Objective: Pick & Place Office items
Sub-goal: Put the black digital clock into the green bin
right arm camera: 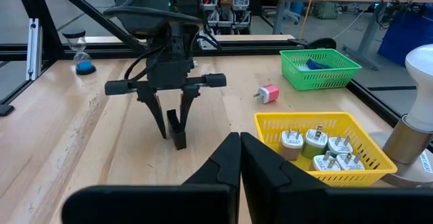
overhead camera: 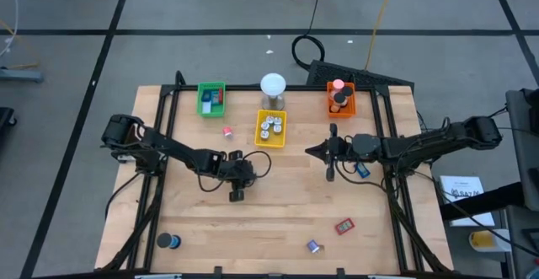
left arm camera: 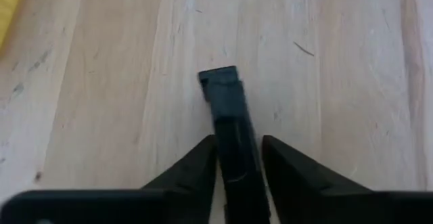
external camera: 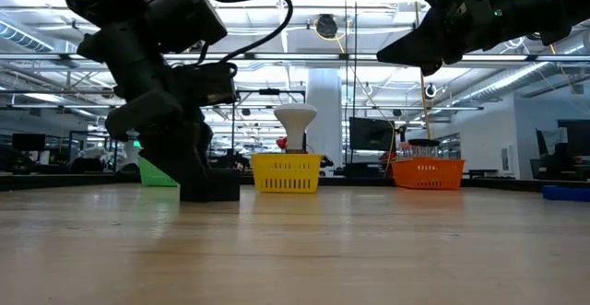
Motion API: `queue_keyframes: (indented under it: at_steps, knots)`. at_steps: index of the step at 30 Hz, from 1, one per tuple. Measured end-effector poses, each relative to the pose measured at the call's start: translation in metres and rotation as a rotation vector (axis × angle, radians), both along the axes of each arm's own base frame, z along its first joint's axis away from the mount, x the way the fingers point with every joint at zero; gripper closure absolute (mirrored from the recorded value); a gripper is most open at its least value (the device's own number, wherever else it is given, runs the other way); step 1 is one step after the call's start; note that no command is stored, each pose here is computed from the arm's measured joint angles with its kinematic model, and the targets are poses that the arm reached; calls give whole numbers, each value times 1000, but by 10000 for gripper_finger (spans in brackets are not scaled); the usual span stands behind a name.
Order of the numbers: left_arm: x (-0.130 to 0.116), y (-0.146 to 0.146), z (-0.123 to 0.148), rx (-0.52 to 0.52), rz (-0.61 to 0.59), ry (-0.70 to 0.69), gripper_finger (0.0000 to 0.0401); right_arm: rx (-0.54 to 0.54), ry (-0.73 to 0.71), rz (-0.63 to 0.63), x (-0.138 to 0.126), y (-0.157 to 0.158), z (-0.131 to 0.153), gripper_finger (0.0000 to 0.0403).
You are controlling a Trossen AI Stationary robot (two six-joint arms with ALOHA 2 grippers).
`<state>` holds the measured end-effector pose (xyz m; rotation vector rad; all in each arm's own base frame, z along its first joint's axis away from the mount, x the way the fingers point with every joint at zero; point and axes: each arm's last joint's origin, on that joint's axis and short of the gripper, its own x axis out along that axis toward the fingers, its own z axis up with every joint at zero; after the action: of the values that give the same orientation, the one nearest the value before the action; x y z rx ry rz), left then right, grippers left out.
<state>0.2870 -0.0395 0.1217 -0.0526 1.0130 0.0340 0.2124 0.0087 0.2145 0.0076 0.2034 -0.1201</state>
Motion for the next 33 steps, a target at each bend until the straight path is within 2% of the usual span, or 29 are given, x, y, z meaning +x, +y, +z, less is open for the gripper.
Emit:
queue_keyframes:
  at_steps: [5, 11, 14, 17, 19, 22, 29, 33]
  knots:
    - [-10, 7, 16, 44, 23, 5, 342, 0, 0, 0, 0, 0, 0, 402]
    - [-32, 31, 61, 86, 188, -63, 347, 0, 0, 0, 0, 0, 0, 402]
    - [-50, 48, 80, 104, 345, -83, 347, 0, 0, 0, 0, 0, 0, 402]
    - [-71, 72, 91, 152, 608, -62, 347, 0, 0, 0, 0, 0, 0, 402]
    - [-83, 89, 93, 170, 737, -37, 344, 0, 0, 0, 0, 0, 0, 402]
    - [-93, 115, 92, 181, 846, 1, 344, 0, -2, 0, 0, 0, 0, 402]
    - [-91, 173, 77, 150, 959, -25, 342, -1, -15, 1, 0, 0, 1, 403]
    - [-94, 191, 61, 116, 996, 33, 341, -7, -14, 2, 0, 0, 1, 403]
